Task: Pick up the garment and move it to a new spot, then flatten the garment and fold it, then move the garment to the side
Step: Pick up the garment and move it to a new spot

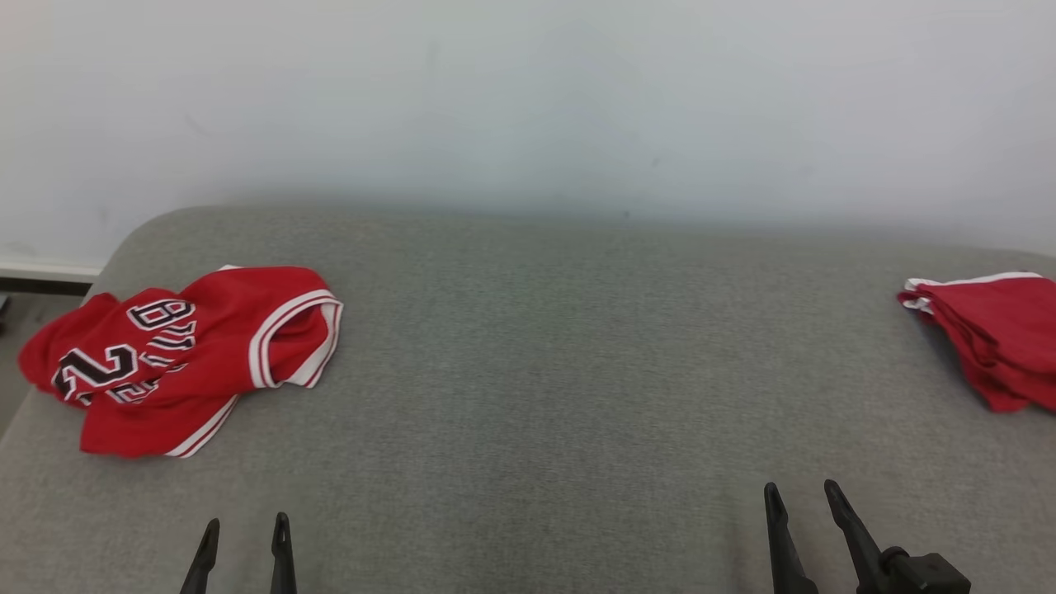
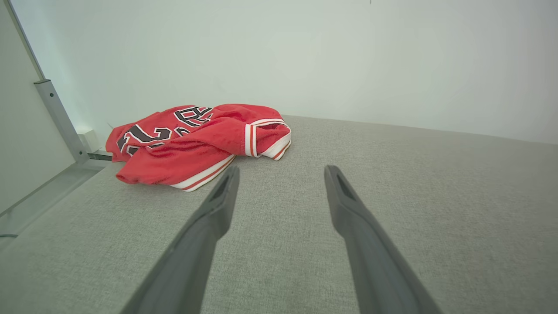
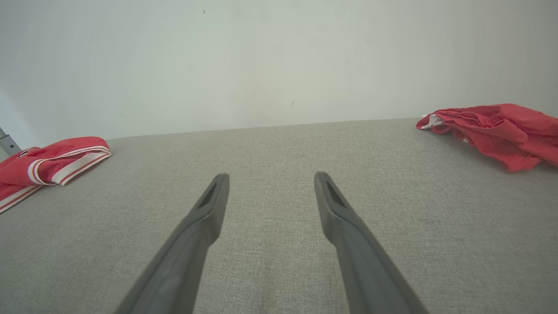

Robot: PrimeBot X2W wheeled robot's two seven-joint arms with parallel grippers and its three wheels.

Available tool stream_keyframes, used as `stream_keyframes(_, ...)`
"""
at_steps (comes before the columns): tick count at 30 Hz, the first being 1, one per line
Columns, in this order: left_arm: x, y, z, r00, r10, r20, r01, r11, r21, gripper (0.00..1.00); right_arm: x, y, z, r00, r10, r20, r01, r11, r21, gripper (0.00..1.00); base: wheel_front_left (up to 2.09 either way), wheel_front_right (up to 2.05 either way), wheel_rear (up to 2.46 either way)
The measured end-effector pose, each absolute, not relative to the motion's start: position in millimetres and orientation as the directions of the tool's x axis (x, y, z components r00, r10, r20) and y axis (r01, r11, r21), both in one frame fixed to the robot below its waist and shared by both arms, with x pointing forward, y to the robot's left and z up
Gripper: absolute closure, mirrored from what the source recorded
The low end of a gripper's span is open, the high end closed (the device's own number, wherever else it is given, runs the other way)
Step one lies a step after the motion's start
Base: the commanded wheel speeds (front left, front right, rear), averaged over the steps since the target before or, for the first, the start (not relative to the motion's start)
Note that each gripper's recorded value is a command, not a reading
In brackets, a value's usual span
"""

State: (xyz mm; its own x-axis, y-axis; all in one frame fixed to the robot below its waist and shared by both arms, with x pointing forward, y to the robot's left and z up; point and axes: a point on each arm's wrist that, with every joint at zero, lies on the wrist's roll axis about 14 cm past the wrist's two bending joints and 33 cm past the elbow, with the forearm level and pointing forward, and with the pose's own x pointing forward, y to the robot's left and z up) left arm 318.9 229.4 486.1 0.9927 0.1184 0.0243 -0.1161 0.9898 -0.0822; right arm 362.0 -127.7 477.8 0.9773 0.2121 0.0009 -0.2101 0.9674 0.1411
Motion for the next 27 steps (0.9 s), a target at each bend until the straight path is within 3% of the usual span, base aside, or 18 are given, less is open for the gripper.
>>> stream_keyframes(27,223,315,477,0.894,0.448,0.005,-0.447,0.892,-0.062,0.00,374,-29,477,0.875,0.484,-0.007,-0.477,0.864,0.162,0.00,0.00,0.00,0.00)
